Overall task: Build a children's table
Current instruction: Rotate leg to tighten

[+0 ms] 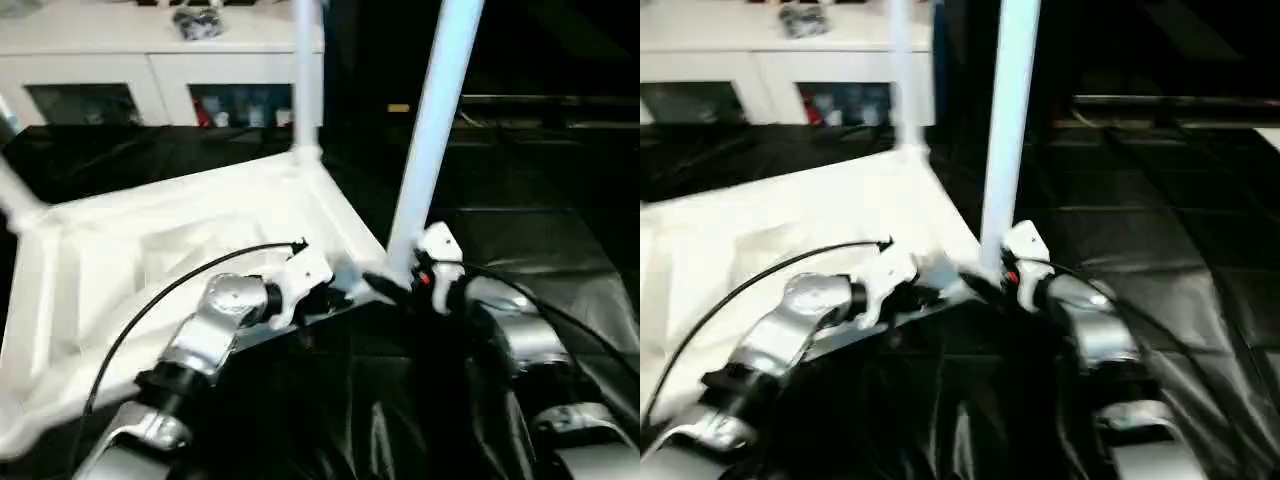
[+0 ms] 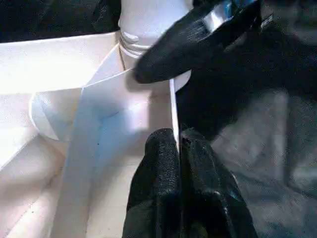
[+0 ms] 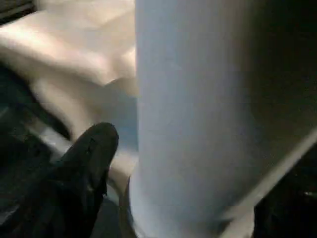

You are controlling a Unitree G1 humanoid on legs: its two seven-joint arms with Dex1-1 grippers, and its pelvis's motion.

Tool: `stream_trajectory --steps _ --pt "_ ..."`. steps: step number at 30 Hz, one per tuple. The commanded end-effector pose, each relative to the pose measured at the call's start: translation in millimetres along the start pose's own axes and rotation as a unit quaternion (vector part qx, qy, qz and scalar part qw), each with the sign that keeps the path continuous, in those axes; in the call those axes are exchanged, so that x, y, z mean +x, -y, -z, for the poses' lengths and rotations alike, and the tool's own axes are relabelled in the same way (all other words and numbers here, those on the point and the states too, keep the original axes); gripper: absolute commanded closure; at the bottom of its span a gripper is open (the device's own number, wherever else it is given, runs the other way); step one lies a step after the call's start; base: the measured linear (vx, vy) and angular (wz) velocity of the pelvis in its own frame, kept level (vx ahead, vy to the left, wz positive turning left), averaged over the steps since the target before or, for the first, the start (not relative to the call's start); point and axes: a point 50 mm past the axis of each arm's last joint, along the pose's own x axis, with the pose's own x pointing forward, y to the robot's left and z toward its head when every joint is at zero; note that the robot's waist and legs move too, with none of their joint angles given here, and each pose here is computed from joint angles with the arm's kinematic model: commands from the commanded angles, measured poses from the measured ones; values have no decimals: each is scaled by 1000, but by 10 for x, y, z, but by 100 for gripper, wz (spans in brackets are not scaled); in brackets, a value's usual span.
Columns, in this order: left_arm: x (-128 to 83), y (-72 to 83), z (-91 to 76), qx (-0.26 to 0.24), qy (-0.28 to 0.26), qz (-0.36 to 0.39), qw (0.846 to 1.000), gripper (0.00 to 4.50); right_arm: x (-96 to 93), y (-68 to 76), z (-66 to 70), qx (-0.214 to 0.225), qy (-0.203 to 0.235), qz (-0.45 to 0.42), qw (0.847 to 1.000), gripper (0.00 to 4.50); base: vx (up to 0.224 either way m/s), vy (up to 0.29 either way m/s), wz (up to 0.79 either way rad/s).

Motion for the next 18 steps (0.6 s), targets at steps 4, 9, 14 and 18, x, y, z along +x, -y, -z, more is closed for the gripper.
stream_trajectory --steps 4,9,14,18 --pt "-71 32 -126 24 48 32 998 450 42 -204 81 -10 -28 -106 994 65 0 0 0" --pt "-202 -6 -79 24 38 51 998 450 -42 -274 85 -3 -31 -163 986 65 0 0 0" --pt "-261 -36 -74 29 31 67 997 450 -62 -320 89 3 -25 -189 982 91 0 0 0" --pt "-254 -52 -93 30 32 67 997 450 -59 -348 102 9 -26 -198 980 116 0 0 0"
